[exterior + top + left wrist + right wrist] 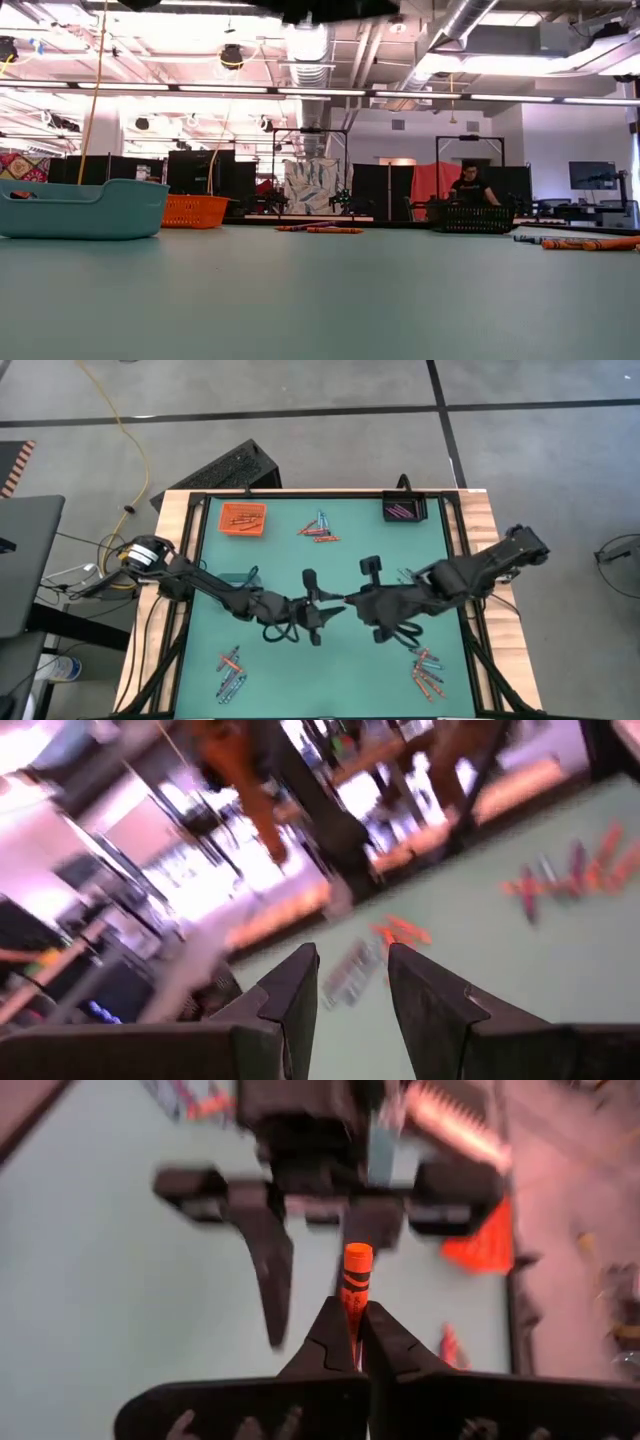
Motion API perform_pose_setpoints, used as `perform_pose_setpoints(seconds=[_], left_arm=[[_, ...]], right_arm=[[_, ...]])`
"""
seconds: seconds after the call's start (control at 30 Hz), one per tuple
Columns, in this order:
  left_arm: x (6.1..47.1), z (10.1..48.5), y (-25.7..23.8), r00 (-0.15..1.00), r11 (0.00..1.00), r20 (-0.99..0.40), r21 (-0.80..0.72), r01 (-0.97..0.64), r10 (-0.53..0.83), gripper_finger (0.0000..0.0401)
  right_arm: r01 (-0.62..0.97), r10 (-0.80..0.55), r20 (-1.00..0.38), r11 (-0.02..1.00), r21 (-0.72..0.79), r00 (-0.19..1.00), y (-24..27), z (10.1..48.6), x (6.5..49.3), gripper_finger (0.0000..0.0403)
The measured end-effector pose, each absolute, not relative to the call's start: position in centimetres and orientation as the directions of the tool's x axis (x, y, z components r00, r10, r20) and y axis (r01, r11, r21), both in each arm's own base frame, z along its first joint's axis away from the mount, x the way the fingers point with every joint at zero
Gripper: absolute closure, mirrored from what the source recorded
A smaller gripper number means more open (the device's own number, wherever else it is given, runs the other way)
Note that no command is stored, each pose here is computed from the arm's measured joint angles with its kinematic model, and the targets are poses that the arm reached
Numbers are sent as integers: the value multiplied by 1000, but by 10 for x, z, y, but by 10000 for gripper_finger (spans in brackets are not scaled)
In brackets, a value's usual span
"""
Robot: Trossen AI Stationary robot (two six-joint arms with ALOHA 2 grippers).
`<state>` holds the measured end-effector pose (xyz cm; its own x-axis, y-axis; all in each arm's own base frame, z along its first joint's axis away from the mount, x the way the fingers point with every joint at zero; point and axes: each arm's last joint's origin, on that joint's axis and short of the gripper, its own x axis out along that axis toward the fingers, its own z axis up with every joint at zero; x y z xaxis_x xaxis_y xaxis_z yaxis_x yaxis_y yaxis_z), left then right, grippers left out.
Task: Sort crayons
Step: Put the orange crayon into the orange basket
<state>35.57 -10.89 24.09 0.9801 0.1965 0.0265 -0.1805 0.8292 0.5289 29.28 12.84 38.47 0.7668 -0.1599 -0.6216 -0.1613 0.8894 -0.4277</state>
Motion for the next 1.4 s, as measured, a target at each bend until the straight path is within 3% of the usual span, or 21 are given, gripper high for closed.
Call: perform_pose_setpoints(seconds=[0.17, 0.37, 0.57, 0.83, 1.17, 1.4], left_arm=[[347, 268, -109, 971, 825, 164, 515, -233, 172, 286], [341, 286, -110, 965, 835, 261, 525, -165, 27, 286], [341, 287, -113, 960, 845, 275, 523, -111, -44, 286], [339, 292, -111, 947, 868, 322, 467, -165, 7, 286], [340, 299, -112, 932, 881, 359, 455, -133, -45, 288], [342, 303, -113, 932, 887, 358, 447, -115, -59, 319]], right_arm=[[-174, -122, -520, 857, -485, 846, 148, 408, 286, 403], [-187, -74, -454, 844, -502, 888, 159, 418, 284, 403], [-175, -78, -432, 839, -515, 898, 157, 419, 288, 403], [-190, -46, -432, 854, -485, 901, 153, 420, 292, 403], [-194, -23, -420, 862, -467, 907, 147, 422, 298, 403], [-189, -30, -409, 853, -486, 912, 142, 418, 303, 403]])
